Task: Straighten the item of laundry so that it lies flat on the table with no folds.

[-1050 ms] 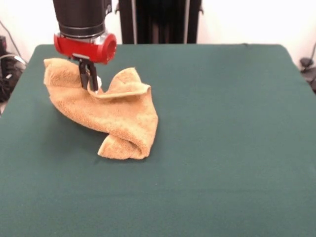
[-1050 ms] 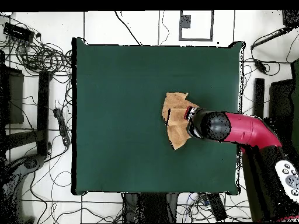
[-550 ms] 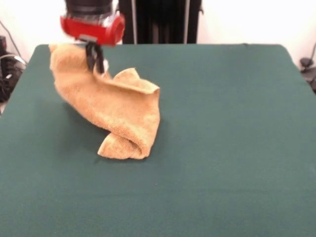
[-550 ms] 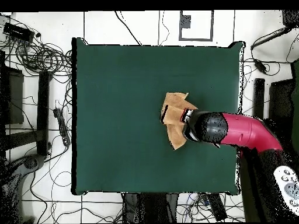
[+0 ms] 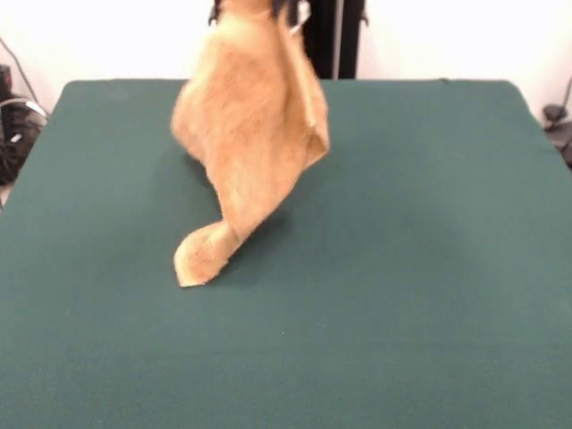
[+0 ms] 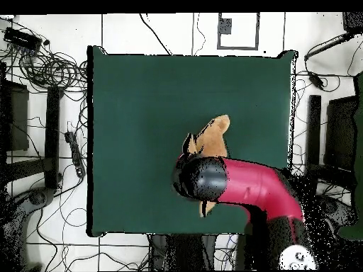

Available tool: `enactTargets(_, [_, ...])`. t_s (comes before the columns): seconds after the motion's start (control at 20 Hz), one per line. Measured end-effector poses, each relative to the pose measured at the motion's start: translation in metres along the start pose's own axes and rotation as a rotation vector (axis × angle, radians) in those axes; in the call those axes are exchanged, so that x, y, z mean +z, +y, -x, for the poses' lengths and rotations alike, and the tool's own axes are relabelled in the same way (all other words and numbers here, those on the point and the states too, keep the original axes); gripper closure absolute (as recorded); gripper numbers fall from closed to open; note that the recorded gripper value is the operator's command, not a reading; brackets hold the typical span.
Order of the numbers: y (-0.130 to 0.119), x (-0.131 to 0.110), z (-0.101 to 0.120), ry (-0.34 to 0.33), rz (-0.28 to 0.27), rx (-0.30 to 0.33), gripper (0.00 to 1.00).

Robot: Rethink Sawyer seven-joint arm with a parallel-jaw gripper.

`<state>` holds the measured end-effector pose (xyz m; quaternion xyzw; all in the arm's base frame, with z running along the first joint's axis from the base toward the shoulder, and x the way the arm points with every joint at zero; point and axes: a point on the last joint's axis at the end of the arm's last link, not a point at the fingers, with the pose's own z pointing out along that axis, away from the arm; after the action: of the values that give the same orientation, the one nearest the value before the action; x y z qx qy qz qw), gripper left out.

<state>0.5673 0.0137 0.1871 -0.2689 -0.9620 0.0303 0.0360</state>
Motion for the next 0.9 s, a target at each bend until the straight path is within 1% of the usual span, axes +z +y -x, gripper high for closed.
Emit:
enactTargets(0.1, [0.006, 0.0, -0.023, 0.004, 0.0, 0.055, 1.0])
enactTargets(0.15, [0.01, 0.007, -0.041, 0.001, 0.011, 0.116, 1.0])
enactTargets(0.2, [0.01, 0.01, -0.046, -0.003, 0.018, 0.138, 1.0])
enactTargets(0.25, [0.01, 0.026, -0.059, -0.038, 0.038, 0.196, 1.0])
enactTargets(0.3, [0.009, 0.042, -0.071, -0.074, 0.058, 0.254, 0.0])
enactTargets(0.45, [0.008, 0.049, -0.076, -0.093, 0.068, 0.284, 0.0])
enactTargets(0.5, [0.01, 0.066, -0.089, -0.137, 0.094, 0.374, 0.0])
enactTargets(0.6, [0.015, 0.078, -0.098, -0.161, 0.124, 0.467, 0.0])
enactTargets(0.7, [0.023, 0.095, -0.111, -0.183, 0.168, 0.624, 0.0])
enactTargets(0.75, [0.026, 0.106, -0.119, -0.19, 0.196, 0.741, 0.0])
enactTargets(0.8, [0.026, 0.111, -0.123, -0.191, 0.206, 0.788, 0.0])
enactTargets(0.85, [0.026, 0.128, -0.136, -0.182, 0.231, 0.939, 0.0])
enactTargets(0.9, [0.025, 0.134, -0.142, -0.173, 0.234, 0.997, 0.0])
